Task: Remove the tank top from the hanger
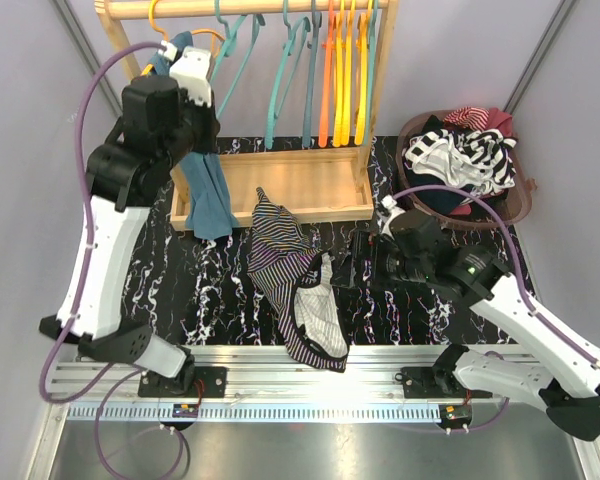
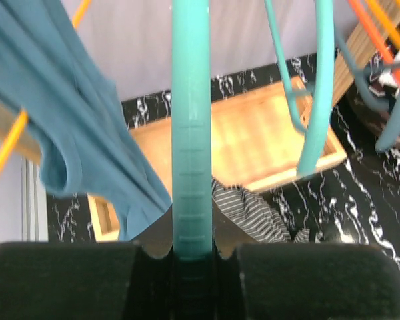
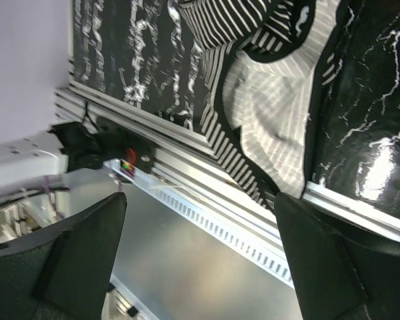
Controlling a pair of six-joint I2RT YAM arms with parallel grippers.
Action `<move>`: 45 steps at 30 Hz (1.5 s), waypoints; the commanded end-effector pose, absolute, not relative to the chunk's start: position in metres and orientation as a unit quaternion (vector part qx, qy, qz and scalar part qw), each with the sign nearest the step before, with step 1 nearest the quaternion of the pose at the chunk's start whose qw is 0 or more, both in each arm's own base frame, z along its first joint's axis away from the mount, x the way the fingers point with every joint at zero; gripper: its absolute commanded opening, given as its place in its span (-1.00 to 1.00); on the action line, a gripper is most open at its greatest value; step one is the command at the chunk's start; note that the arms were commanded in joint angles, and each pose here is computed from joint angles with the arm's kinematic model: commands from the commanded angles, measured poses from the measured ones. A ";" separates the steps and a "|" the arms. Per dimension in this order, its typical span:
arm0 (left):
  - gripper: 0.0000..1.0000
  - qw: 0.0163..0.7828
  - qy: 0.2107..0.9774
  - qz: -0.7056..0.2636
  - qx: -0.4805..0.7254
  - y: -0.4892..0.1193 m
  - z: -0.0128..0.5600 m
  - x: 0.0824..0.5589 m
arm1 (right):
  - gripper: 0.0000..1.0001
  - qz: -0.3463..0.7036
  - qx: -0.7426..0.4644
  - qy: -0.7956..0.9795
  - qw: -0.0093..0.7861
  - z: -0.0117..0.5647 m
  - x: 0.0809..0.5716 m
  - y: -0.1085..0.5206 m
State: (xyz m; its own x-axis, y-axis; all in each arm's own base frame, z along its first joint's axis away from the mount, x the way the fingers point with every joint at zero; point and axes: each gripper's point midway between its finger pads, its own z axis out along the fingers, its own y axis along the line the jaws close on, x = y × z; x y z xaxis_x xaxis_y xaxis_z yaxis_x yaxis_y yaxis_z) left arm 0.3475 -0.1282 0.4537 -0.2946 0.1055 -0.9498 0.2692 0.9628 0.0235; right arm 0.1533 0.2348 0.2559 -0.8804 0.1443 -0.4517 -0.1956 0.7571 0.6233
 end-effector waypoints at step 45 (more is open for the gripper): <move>0.98 0.566 0.784 -0.242 0.080 -0.139 0.378 0.216 | 0.69 0.027 -0.170 0.951 0.255 0.007 0.296 0.358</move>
State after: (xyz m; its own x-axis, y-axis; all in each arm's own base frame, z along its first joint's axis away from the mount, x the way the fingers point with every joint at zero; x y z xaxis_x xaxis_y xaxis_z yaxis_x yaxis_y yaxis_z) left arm 0.2176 -0.1338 0.3733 -0.3596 -0.1069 -0.9270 0.3859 0.8875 -0.2520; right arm 0.2938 0.3649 0.0190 -0.8006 -0.3384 -0.4945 -0.3848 0.9230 -0.0086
